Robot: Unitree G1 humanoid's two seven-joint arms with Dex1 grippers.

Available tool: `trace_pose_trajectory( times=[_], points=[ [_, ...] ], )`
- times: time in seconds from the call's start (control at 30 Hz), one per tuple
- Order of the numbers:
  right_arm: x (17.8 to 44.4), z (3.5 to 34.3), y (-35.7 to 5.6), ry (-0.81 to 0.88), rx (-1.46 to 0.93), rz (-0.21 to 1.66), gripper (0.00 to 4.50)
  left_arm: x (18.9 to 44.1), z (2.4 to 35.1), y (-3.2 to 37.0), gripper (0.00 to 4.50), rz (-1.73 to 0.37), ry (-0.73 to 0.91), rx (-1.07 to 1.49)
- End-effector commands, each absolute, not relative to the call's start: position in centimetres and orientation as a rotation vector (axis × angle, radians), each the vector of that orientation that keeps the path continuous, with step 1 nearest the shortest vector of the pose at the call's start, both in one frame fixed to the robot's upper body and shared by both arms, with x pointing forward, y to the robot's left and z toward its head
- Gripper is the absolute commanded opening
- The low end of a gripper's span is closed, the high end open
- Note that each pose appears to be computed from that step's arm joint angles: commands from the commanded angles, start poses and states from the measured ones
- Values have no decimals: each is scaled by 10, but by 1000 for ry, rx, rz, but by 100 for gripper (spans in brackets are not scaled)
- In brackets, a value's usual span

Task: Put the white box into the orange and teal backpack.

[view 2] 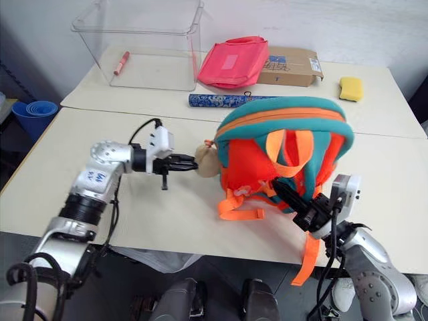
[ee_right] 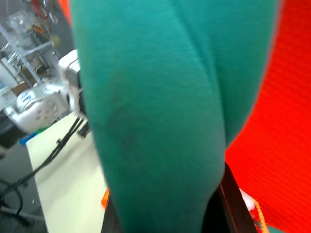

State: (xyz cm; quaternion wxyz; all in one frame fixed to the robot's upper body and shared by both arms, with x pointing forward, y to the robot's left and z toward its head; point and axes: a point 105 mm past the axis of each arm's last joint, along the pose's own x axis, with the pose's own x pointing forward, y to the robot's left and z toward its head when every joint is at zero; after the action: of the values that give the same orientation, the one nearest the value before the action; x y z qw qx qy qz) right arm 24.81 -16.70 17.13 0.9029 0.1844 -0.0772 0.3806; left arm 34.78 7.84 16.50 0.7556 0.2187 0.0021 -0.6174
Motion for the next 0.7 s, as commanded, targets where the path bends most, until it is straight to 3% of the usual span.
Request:
trace_pose_trajectory(
  times=[0.03,0.17,0.3,0.4,0.43,0.7],
  points=[
    [246,178,-162,-216,379,790,7,331,160,62,0,-1396,9,526],
    [252,174,-156,-237,404,769,7,339,154,72,0,-1300,56,516],
    [262,168,-154,-248,379,719,7,330,148,68,0,-1298,78,482],
    [272,169,-165,-275,331,629,7,327,155,71,85,-1271,74,401],
    [268,169,-165,-264,281,666,78,327,159,78,119,-1259,68,396],
    [226,162,-209,-22,-147,832,339,313,161,165,367,-1149,94,371]
  ],
)
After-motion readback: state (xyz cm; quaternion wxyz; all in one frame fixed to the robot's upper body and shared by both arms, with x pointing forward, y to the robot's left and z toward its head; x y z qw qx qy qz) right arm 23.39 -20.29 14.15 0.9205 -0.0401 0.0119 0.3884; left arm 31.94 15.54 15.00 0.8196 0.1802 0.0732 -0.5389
